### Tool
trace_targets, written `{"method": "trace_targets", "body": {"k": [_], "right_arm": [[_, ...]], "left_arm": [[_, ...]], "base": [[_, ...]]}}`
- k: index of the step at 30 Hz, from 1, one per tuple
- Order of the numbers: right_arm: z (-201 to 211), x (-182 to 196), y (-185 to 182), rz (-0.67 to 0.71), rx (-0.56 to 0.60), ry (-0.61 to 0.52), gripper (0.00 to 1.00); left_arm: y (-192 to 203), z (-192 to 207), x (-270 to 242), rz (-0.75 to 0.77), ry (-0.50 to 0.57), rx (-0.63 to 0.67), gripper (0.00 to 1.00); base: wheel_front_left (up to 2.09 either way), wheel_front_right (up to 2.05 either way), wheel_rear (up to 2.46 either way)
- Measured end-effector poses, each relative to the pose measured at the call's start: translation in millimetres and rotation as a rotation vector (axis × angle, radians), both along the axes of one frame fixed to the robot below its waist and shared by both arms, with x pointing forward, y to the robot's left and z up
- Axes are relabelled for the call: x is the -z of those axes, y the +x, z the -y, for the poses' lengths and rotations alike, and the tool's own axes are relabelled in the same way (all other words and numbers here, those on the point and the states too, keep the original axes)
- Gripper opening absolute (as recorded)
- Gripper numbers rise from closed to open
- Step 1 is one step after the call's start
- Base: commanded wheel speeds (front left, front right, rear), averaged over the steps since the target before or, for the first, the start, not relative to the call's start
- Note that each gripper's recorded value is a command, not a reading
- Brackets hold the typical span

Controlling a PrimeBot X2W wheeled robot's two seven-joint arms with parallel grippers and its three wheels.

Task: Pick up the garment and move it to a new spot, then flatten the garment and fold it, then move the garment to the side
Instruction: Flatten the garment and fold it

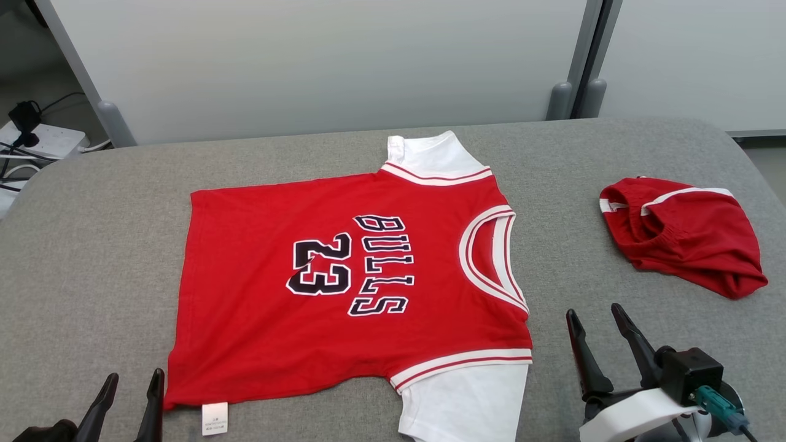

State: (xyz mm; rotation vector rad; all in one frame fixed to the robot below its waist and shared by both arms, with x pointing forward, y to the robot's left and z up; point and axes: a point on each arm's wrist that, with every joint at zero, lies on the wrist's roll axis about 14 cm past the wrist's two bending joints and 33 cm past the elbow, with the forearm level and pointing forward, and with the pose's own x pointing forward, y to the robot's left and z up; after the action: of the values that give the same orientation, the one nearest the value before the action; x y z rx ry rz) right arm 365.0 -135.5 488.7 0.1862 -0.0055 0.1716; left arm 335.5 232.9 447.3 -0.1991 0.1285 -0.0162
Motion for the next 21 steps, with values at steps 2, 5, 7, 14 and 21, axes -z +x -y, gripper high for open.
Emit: {"method": "trace_targets", "body": {"k": [2,5,7,14,21], "right_arm": [[0,-1,0,0.002,0.000,0.001,1.00],[-1,0,0,0.001,-0.002,-0.004,1.00],[0,0,0,0.000,-0.001,-0.004,1.00],[-2,2,0,-0.005,-0.007,-0.004,1.00],[-14,14,-3,-0.037,-0.050,-0.038,1.00]], "left_arm": [[0,0,0,-0.001,0.001,0.001,1.00],[1,1,1,-0.004,0.000,0.005,1.00],[1,3,2,-0.008,0.000,0.009,1.00],[1,6,7,-0.025,0.001,0.022,1.00],[-5,11,26,-0.092,0.015,0.053,1.00]], "base": [[0.00,0.00,0.00],[0.00,0.00,0.00],[0.00,0.00,0.00],[0.00,0.00,0.00],[0.00,0.00,0.00]]}}
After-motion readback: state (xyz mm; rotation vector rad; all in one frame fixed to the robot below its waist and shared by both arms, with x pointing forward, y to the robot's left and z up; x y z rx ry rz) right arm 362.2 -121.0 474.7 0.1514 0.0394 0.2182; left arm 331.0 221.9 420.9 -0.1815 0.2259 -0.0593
